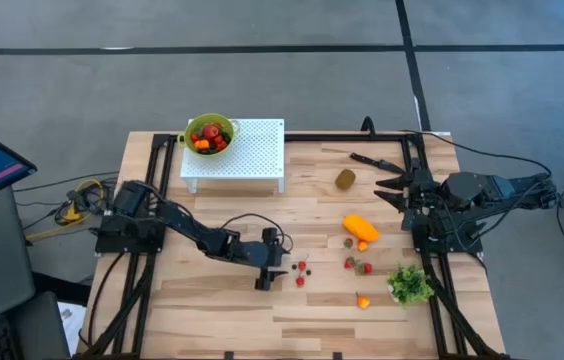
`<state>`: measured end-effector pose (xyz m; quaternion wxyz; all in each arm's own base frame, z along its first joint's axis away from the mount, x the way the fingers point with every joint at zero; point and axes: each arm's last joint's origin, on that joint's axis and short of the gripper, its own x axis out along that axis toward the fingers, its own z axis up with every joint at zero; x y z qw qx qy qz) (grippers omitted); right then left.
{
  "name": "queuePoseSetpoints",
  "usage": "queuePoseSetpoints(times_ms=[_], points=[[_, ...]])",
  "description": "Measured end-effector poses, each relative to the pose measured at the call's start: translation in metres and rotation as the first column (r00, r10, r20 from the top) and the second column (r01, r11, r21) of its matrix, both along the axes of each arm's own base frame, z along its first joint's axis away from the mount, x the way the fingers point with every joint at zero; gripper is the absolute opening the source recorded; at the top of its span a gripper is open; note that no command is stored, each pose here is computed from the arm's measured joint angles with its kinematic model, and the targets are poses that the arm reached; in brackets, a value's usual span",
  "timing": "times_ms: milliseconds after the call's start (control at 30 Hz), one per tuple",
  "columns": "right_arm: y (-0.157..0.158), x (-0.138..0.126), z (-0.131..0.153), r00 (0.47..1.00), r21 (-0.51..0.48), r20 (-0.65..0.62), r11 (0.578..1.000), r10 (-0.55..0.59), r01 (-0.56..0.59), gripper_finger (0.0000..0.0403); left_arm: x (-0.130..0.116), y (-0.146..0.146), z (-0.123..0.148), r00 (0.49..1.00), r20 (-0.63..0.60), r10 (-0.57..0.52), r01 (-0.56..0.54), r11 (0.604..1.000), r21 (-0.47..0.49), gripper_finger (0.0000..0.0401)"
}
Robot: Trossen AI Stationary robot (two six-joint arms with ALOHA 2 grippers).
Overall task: Pick & Place Fruit
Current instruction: Put the blueberry into the green strainer bowl on the shelf
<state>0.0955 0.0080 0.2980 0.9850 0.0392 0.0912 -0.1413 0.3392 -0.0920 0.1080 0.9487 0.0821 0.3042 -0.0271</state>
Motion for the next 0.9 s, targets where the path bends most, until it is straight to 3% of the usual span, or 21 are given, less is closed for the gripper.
queuePoseSetpoints(times_ms=[100,300,900], points=[[0.000,0.000,0.000,1.000,0.000,0.000,1.000,0.000,0.000,0.0116,0.003,-0.001,-0.018,1.000,-0.009,-0.020,0.020,1.000,0.004,0.0251],[0.000,0.000,0.000,1.000,0.000,0.000,1.000,-0.001,0.001,0.0116,0.010,-0.005,-0.030,0.996,0.061,-0.067,0.070,0.996,-0.050,0.0238],[0.000,0.000,0.000,1.000,0.000,0.000,1.000,-0.001,0.001,0.0116,0.013,-0.003,-0.028,0.990,0.107,-0.086,0.095,0.993,-0.077,0.0208]])
